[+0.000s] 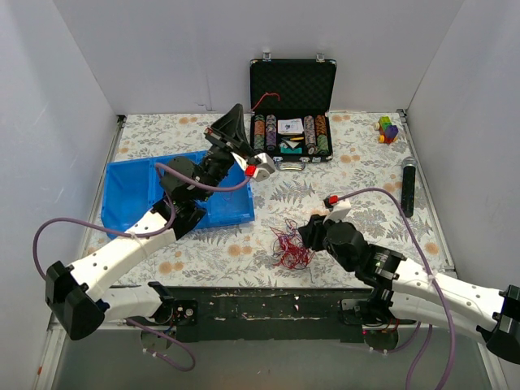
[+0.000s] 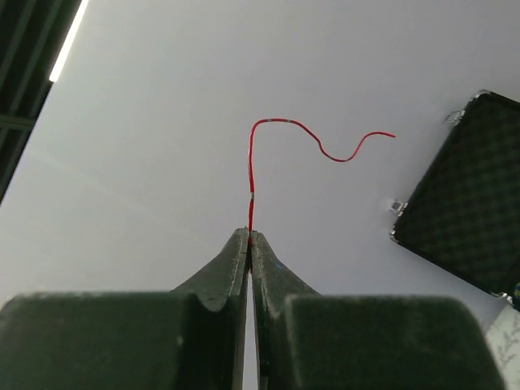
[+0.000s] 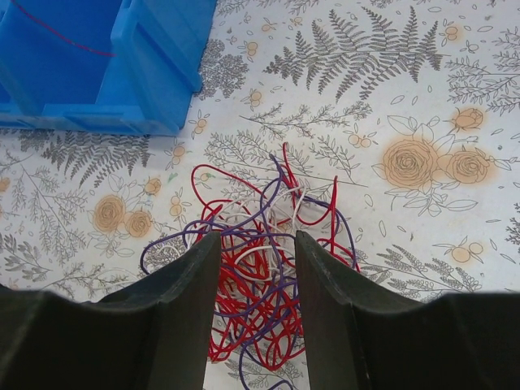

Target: Untangle the cables

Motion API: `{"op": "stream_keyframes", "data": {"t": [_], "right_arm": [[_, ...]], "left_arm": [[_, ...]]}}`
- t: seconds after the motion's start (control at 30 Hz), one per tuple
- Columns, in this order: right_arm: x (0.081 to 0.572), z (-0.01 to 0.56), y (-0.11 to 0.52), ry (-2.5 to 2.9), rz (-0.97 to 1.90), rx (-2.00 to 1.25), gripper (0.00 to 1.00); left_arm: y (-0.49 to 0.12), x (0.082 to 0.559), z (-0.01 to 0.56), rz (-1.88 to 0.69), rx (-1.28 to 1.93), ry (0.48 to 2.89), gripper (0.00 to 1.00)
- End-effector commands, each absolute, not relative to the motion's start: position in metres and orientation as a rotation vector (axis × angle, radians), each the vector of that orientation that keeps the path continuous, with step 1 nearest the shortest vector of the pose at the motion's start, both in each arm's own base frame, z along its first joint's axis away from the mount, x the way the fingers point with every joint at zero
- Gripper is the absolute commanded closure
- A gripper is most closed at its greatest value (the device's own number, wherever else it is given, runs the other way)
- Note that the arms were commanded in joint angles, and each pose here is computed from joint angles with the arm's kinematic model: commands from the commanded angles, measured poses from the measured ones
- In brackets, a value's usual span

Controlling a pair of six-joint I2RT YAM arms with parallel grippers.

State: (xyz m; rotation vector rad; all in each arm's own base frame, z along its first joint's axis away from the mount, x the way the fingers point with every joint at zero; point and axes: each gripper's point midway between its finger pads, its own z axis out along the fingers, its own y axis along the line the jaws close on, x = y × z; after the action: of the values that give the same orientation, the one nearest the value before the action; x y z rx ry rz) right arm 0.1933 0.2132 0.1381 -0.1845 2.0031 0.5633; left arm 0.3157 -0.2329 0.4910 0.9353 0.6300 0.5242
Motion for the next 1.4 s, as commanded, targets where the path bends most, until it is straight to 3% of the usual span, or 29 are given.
{"op": "stream_keyframes", "data": {"t": [0.0,0.53,0.77,0.93,1.37], "right_arm": [[0.195,0.139,0.205,1.99,0.556,-0.131,0.51],[0.189,0.126,0.196,2.003,0.577,-0.089,0.52],[0.187,0.12,0.197,2.009,0.596,-0.08,0.53],[0.186,0.118,0.196,2.015,0.595,-0.077,0.53],[0.184,0.11,0.194,2.026,0.591,-0.075,0.53]], "left_arm": [[-0.232,0.32,0.481,0.442,0.864,0.685,1.0],[-0.163,0.396,0.418,0.217,0.482,1.056,1.0],[-0.185,0.415,0.41,0.055,0.45,1.106,1.0],[-0.2,0.413,0.346,-0.112,0.472,1.333,1.0],[-0.195,0.375,0.238,-0.168,0.638,1.614,1.0]]}}
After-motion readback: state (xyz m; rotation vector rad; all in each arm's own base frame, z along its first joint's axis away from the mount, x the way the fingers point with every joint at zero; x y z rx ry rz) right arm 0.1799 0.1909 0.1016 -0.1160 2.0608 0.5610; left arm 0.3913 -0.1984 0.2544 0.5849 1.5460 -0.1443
